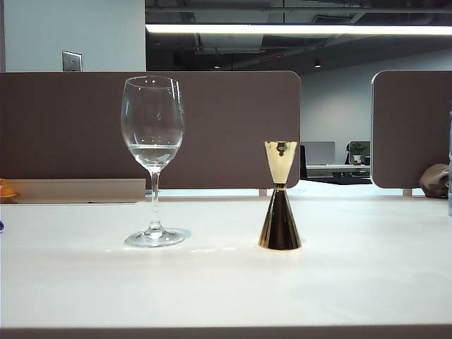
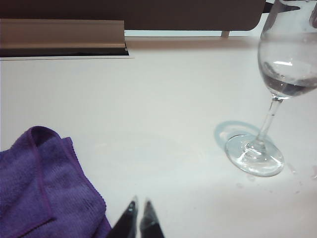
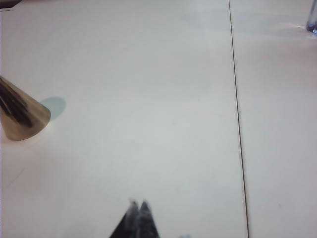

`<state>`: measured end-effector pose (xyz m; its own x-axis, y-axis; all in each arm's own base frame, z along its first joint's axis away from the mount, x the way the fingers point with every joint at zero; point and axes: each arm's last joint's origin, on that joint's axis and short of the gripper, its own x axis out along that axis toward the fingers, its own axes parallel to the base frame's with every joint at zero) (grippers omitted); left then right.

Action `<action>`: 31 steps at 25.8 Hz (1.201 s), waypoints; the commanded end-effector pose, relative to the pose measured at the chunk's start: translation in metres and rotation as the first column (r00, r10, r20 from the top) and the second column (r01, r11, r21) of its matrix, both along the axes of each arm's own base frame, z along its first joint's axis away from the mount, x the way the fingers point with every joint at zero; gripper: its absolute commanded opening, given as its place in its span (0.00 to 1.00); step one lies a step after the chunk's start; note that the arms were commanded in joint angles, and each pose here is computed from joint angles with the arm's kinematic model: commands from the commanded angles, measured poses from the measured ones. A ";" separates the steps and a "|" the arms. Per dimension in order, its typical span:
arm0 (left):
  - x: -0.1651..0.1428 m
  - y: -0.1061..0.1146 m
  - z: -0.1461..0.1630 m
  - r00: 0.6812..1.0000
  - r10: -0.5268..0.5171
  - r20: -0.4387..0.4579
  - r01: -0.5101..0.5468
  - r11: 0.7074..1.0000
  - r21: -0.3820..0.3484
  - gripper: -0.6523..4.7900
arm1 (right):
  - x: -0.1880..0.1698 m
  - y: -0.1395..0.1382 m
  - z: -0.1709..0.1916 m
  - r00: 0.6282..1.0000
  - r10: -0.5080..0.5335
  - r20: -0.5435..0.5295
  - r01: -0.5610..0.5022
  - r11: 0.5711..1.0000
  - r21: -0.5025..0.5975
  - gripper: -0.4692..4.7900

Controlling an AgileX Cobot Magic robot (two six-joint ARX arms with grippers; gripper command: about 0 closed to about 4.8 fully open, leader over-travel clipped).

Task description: Pick up the jigger and pour the water inside into the glass.

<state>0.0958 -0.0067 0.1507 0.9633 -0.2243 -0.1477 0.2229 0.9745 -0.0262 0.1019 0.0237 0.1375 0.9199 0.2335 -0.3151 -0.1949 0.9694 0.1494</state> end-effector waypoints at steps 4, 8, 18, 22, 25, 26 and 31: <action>0.000 0.000 0.001 1.000 0.003 0.013 -0.003 1.000 0.004 0.16 | 0.000 0.000 -0.002 1.000 0.000 0.002 0.000 1.000 0.004 0.10; 0.000 0.000 0.002 1.000 0.003 0.014 -0.003 1.000 0.003 0.16 | 0.000 0.000 -0.001 1.000 -0.001 0.002 0.001 1.000 0.011 0.10; 0.000 -0.004 0.015 0.990 -0.118 0.079 0.135 0.950 -0.282 0.16 | -0.002 0.007 0.001 0.986 0.119 -0.116 -0.054 0.890 0.454 0.10; -0.002 -0.007 0.026 0.963 -0.215 0.162 0.260 0.899 -0.353 0.16 | -0.001 0.011 0.019 0.963 0.266 0.043 -0.248 0.815 0.524 0.14; -0.005 -0.007 0.037 0.955 -0.226 0.192 0.288 0.864 -0.413 0.16 | -0.001 0.011 0.038 0.947 0.267 0.180 -0.322 0.799 0.508 0.19; -0.006 -0.007 0.041 0.952 -0.227 0.205 0.293 0.869 -0.398 0.16 | -0.001 0.010 0.044 0.951 0.240 0.197 -0.307 0.813 0.495 0.19; -0.012 -0.005 0.064 0.953 -0.162 0.258 0.218 0.953 -0.208 0.11 | -0.002 0.008 0.077 0.943 0.201 0.267 -0.279 0.914 0.295 0.19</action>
<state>0.0832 -0.0133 0.2140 0.8711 -0.4528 0.1901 0.4870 0.8464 -0.2155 0.0993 0.0320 0.2111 0.8489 0.5256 0.0560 -0.4930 0.7489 0.4428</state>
